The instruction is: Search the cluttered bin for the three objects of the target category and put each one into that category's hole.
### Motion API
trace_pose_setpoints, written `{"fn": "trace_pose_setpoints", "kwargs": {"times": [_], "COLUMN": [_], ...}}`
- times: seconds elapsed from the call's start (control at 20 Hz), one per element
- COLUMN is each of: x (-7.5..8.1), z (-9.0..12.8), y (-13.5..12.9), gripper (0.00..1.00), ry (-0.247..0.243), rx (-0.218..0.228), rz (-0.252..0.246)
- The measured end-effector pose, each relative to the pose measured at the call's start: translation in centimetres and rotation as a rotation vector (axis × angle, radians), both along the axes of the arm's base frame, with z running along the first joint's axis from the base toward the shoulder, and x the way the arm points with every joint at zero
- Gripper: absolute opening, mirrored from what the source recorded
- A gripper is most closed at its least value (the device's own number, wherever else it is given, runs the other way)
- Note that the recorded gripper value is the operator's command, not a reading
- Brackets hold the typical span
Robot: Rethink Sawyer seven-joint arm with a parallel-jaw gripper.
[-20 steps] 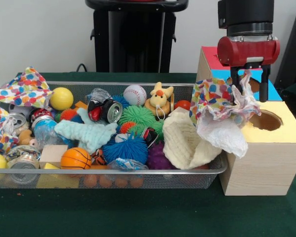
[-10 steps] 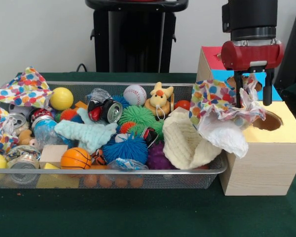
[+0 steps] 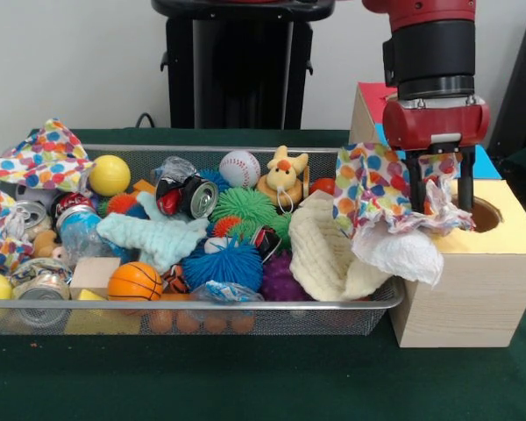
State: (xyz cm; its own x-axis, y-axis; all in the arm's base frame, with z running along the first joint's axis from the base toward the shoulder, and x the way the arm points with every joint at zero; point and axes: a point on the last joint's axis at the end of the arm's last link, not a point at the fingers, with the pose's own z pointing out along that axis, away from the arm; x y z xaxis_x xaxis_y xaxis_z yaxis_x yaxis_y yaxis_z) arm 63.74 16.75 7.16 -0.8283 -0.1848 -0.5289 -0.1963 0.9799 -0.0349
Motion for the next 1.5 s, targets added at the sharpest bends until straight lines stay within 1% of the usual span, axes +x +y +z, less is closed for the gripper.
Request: {"fn": "trace_pose_setpoints", "kwargs": {"times": [0.15, 0.2, 0.4, 0.75, 0.8, 1.15, 1.5], "x": [0.0, 0.1, 0.3, 0.4, 0.4, 0.3, -0.1], "z": [0.0, 0.0, 0.1, 0.2, 0.2, -0.1, -0.2], "y": [0.1, 0.2, 0.5, 1.2, 1.2, 1.4, 2.4], "gripper": [1.0, 1.0, 1.0, 1.0, 0.0, 0.0, 0.0], "ry": [-0.008, -0.004, 0.003, 0.013, 0.013, 0.02, 0.027], "rx": [0.009, 0.017, 0.03, 0.048, 0.053, 0.058, 0.058], "rz": [-0.017, -0.034, -0.062, -0.097, -0.11, -0.122, -0.116]}}
